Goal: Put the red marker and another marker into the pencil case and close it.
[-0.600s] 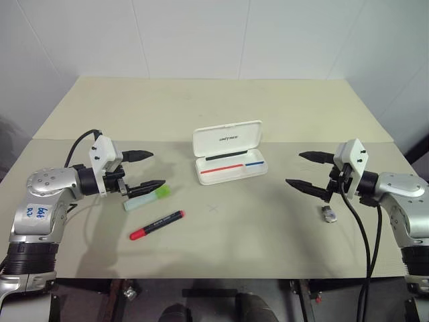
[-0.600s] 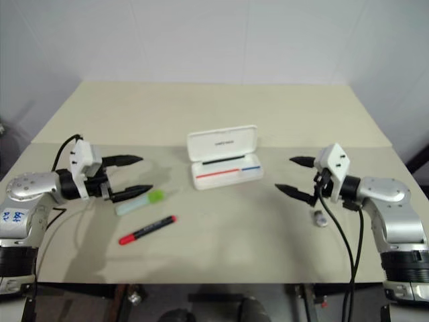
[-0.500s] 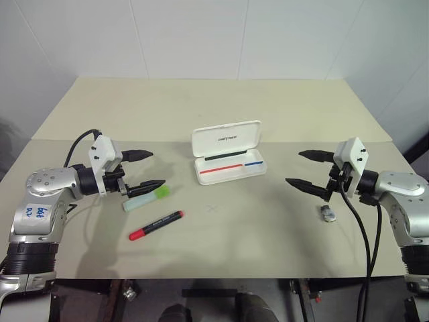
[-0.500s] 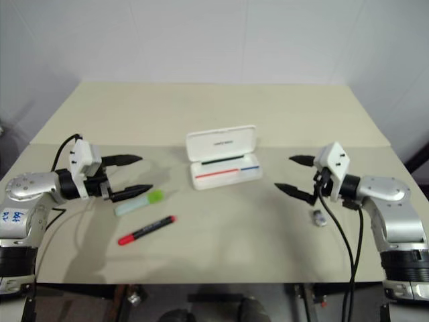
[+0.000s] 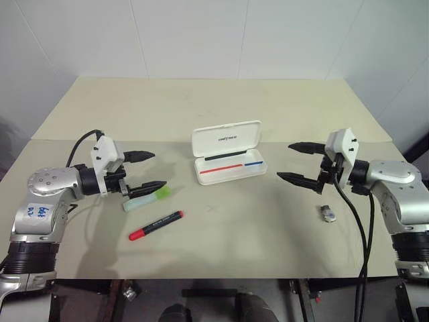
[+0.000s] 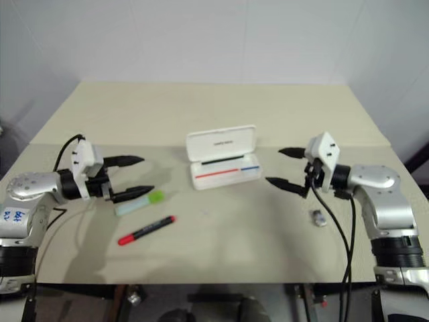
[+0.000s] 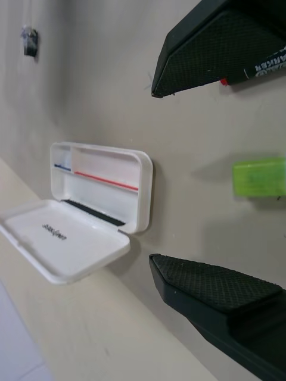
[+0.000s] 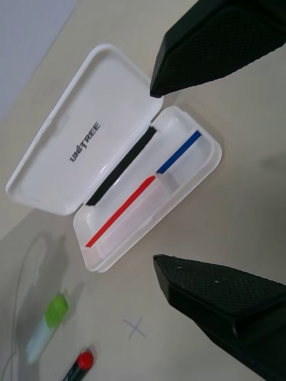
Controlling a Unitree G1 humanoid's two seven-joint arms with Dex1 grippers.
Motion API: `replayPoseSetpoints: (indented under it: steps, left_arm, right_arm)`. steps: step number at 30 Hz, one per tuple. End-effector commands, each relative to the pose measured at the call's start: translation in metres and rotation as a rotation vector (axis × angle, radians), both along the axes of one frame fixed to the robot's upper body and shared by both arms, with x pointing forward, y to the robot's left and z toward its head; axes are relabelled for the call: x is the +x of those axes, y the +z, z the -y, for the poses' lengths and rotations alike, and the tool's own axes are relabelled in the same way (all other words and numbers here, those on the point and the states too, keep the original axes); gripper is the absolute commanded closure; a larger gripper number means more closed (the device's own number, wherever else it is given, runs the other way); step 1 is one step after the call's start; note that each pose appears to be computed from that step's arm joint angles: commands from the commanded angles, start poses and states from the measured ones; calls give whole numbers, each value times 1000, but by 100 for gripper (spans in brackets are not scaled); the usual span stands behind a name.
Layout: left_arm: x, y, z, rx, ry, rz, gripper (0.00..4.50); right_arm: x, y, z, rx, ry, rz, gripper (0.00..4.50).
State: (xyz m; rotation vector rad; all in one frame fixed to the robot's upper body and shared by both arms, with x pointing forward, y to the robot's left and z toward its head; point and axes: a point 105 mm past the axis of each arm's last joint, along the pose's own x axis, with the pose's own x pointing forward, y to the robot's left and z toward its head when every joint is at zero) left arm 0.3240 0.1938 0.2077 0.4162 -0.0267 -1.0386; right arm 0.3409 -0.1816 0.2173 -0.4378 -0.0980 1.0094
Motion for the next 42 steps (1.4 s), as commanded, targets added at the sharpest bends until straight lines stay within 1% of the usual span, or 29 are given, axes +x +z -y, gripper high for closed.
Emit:
replayPoseSetpoints:
  steps: [1, 2, 4, 5, 8, 12, 14, 19, 25, 30, 37, 42]
  left_arm:
    - [-1, 10, 6, 26, -33, 38, 43]
    - [2, 8, 9, 28, -36, 32, 65]
    - [5, 6, 13, 31, -37, 23, 123]
    - [7, 5, 13, 30, -32, 19, 160]
    - [18, -1, 30, 55, -40, -10, 261]
    - [34, -14, 57, 106, -52, -64, 261]
    - [36, -21, 70, 149, -86, -79, 261]
    - [37, -32, 85, 214, -132, -109, 261]
    - [45, -34, 94, 294, -124, -117, 261]
    - [47, -32, 100, 316, -139, -120, 261]
    - [48, -41, 102, 359, -159, -155, 261]
    - [57, -50, 101, 430, -131, -164, 261]
  right_arm:
    - [-4, 11, -10, 5, 41, 50, 0]
    - [-5, 10, -10, 11, 40, 50, 0]
    - [-6, 7, -11, 19, 39, 49, 0]
    - [-6, 7, -13, 25, 38, 49, 0]
    - [-9, 4, -14, 39, 40, 47, 0]
    - [-9, -1, -20, 61, 43, 49, 0]
    - [-10, -1, -22, 67, 49, 49, 0]
    - [-13, -1, -23, 64, 67, 38, 0]
    - [-14, 0, -22, 70, 53, 49, 0]
    - [-18, -4, -25, 84, 49, 48, 0]
    - [-20, -3, -26, 107, 34, 55, 0]
    - [-22, -2, -26, 120, 19, 66, 0]
